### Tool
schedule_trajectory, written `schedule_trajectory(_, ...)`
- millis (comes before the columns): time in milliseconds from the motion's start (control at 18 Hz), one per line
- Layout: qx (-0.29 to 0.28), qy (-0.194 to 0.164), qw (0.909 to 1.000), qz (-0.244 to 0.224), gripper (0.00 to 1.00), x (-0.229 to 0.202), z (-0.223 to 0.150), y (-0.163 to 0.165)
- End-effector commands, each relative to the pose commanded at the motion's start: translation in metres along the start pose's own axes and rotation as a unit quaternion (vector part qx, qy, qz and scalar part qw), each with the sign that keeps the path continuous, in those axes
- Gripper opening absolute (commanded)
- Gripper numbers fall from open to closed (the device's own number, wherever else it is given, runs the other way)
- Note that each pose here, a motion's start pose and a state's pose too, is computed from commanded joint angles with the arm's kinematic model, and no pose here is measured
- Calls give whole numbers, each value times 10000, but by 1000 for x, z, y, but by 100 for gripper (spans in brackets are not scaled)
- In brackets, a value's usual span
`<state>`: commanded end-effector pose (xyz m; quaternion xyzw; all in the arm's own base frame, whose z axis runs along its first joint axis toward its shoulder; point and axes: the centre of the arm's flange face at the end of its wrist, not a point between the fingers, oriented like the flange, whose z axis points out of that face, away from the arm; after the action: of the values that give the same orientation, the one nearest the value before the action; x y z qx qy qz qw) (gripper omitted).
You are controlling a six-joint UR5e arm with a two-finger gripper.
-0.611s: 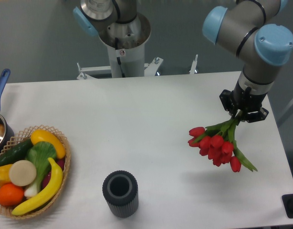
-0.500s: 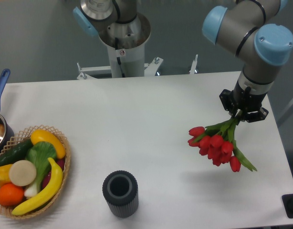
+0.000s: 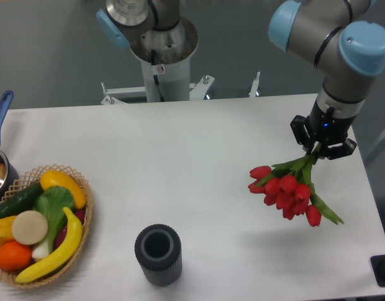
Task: Insert the flowers into the vase
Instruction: 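Carry the red tulips over the dark grey vase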
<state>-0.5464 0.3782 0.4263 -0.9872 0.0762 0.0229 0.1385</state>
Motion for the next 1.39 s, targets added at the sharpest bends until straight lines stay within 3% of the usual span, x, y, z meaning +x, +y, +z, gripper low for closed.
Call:
schedule_trajectory(167,767,91,9965,-324,17,10,-13,-22)
schedule_trajectory(333,1685,131,9838,-595,18,22,-24,-56)
schedule_trajectory(611,2586,118,9628,-772,19,41,-21,-121)
schedule_trajectory(944,3784,738,9206,-623,20,65,-15,-172)
schedule_trajectory(1056,4133,1007,9026,-654,19,69,-18,-180)
schedule_trajectory(1389,4276,1140,8960,-374,20,80,-4,-208)
